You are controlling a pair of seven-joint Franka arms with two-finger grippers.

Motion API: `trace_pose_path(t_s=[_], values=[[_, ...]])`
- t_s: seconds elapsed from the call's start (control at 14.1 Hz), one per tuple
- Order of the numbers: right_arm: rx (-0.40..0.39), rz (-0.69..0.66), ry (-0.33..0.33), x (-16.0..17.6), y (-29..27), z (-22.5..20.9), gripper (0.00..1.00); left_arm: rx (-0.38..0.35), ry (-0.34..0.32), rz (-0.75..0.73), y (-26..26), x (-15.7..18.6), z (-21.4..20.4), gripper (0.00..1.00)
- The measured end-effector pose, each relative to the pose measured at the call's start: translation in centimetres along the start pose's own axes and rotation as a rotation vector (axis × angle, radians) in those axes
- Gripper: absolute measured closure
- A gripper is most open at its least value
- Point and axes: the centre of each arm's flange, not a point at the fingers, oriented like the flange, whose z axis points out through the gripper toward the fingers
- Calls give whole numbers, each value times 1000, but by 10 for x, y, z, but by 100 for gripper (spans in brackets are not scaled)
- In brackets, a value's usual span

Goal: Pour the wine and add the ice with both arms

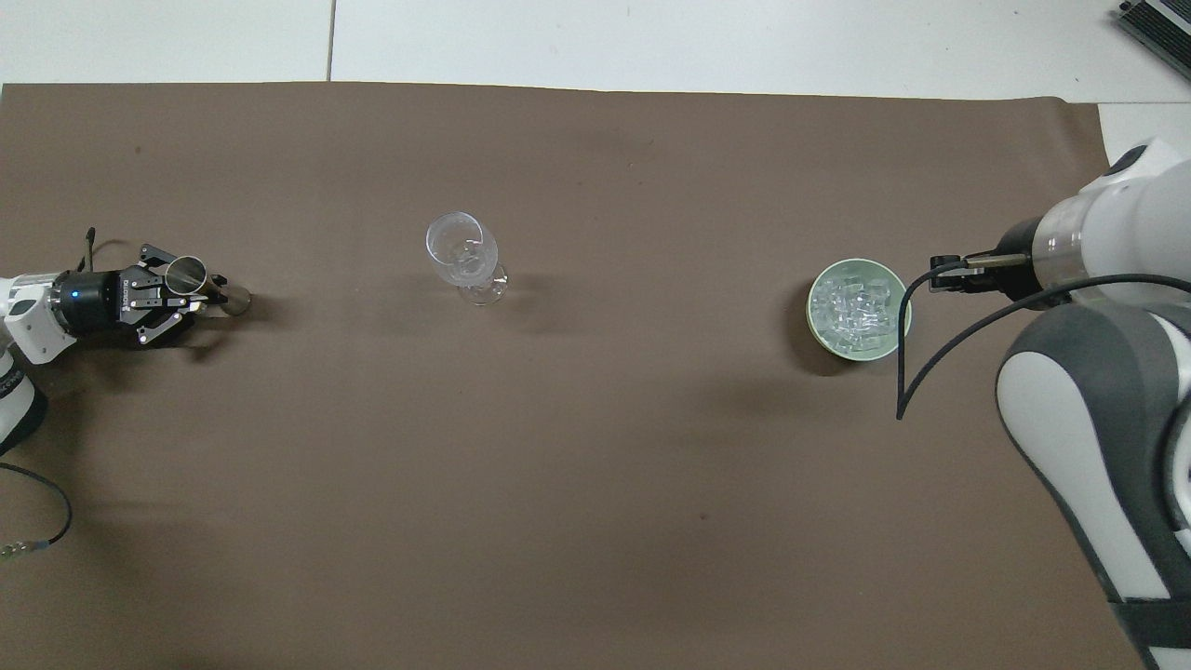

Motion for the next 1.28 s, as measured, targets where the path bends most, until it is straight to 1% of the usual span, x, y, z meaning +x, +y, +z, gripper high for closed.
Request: trace_pose_path(t_s=[0.14,0.36,0.43,0.5,0.57,0.64,0.71,0.78,0.85,1.0,1.28], values=[[13,12,-7,1,-18,-15,74,1,0,0,0,0,-1,79],[74,19,-1,2,-66,-27,74,2,-1,0,0,0,-2,78],[95,19,-6,1,-82,-27,74,1,-3,-1,0,0,-2,70],[116,30,-13,-1,-97,-27,74,-3,-7,-1,1,-1,-2,70],[143,53,-22,-2,-110,-27,74,-6,-11,-2,1,-1,-2,63],[168,82,-28,-2,-122,-29,74,-7,-12,-1,1,-1,-2,60],[189,116,-34,-2,-132,-31,74,-7,-14,0,1,0,-3,60],[204,153,-43,-4,-145,-32,74,-8,-17,3,1,2,-3,54],[218,193,-51,-6,-164,-33,74,-13,-27,7,1,4,-4,54],[247,280,-56,-7,-206,-33,74,-26,-67,17,1,10,-12,46],[327,425,-41,4,-270,-23,74,-21,-168,35,7,31,-46,44]])
